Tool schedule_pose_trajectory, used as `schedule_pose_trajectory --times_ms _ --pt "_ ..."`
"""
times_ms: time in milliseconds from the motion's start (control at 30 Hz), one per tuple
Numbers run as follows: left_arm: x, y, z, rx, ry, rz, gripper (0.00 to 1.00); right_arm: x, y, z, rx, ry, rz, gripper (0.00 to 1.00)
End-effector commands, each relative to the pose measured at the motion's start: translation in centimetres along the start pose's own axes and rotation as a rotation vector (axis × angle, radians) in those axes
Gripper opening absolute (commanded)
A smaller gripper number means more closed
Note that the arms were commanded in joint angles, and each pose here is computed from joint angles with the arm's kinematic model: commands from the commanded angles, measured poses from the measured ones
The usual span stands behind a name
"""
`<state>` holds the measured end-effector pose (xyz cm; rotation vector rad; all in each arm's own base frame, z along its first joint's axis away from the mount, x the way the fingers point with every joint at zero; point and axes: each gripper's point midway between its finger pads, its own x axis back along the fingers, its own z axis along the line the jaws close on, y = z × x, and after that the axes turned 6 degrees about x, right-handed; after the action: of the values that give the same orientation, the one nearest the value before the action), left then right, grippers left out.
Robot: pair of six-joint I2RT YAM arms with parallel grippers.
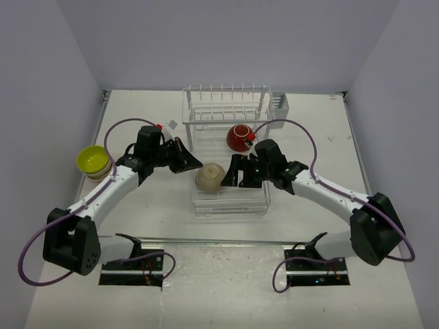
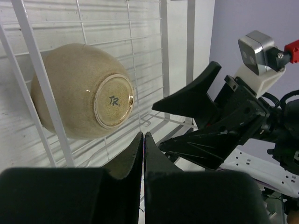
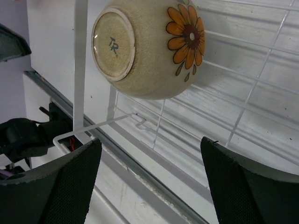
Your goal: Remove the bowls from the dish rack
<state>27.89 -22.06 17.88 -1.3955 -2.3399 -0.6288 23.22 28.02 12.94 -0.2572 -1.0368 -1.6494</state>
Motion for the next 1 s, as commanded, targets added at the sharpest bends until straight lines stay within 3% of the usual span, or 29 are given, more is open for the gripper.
schedule_pose_trajectory --times_ms 0,267,500,967 --pt "-0.5 0.6 -1.6 -0.011 -0.036 -0.015 0.00 -1.1 1.2 1.3 -0.002 0.114 -0.019 0.89" --pt "-1.7 0.7 -0.9 -0.009 -0.003 -0.005 0.00 -3.6 2.7 -0.1 -0.021 0.142 -0.026 0.95" --pt "-2.7 1.4 -0.8 -0.018 0.017 -0.015 0.00 -5.3 4.0 -1.6 -0.027 0.130 -0.028 0.95" --pt "-3.6 1.1 1.5 0.003 0.144 0.012 0.00 -6.0 4.2 -0.7 -0.066 0.198 -0.021 0.94"
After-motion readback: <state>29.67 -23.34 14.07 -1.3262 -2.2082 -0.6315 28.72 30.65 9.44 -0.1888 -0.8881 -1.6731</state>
